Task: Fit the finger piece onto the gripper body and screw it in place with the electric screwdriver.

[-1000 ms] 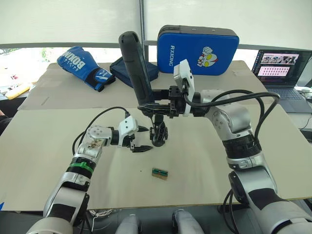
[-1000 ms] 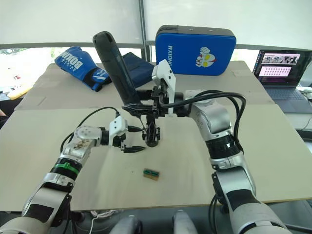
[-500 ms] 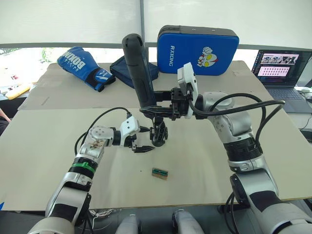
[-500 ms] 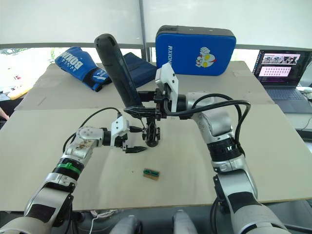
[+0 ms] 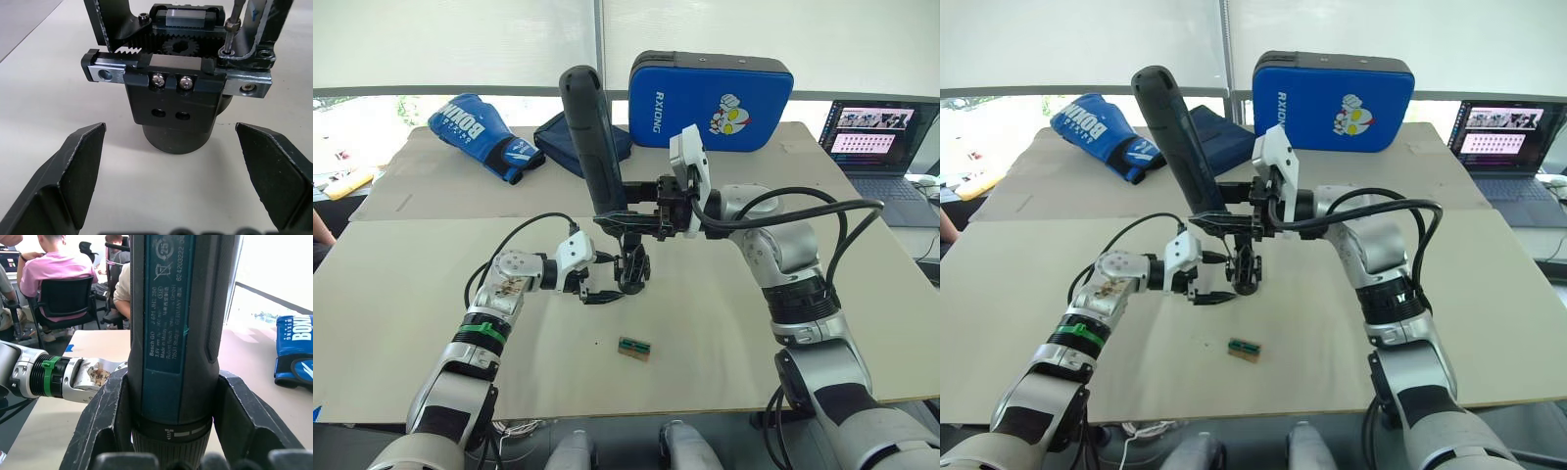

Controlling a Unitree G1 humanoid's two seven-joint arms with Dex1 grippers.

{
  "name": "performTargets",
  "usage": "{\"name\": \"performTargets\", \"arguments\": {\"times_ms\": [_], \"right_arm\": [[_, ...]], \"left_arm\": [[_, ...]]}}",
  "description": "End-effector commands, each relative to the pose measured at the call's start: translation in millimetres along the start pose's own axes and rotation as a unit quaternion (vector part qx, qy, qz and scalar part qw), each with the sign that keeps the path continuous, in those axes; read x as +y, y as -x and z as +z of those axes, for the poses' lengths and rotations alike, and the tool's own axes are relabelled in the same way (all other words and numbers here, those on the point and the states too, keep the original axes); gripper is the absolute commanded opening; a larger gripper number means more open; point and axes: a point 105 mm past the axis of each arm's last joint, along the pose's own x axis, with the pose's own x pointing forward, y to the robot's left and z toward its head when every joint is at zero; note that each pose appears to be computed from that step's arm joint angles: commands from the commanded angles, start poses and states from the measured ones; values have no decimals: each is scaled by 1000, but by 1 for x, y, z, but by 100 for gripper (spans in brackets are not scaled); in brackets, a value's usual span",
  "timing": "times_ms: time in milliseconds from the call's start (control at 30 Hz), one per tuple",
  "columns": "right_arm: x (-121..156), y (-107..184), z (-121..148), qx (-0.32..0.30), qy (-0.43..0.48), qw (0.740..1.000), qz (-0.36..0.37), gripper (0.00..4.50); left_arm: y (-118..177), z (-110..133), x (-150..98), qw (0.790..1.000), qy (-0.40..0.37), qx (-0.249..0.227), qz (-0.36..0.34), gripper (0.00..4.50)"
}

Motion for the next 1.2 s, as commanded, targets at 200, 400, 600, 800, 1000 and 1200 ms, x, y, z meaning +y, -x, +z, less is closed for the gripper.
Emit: {"name": "performTargets", "arguments": {"times_ms": [200,400,600,800,1000,1200], "right_arm": [[0,-2,17,-19,18,1000,1,193],[-2,-2,15,-17,21,1000,-1,193],[-2,-4,16,-21,18,1000,-1,193],[-2,-4,14,-18,16,1000,-1,193],[-2,-3,17,-25,18,1000,-4,193],[1,-5,20,-26,16,1000,1,193]], "left_arm": [[0,9,4,1000,-14,-9,4,450],[0,8,4,1000,-15,-8,6,450],[-1,8,4,1000,-16,-8,6,450],[0,8,5,1000,-16,-8,8,450],[0,5,2,1000,-15,-7,8,450],[0,4,2,1000,-16,-6,7,450]]}}
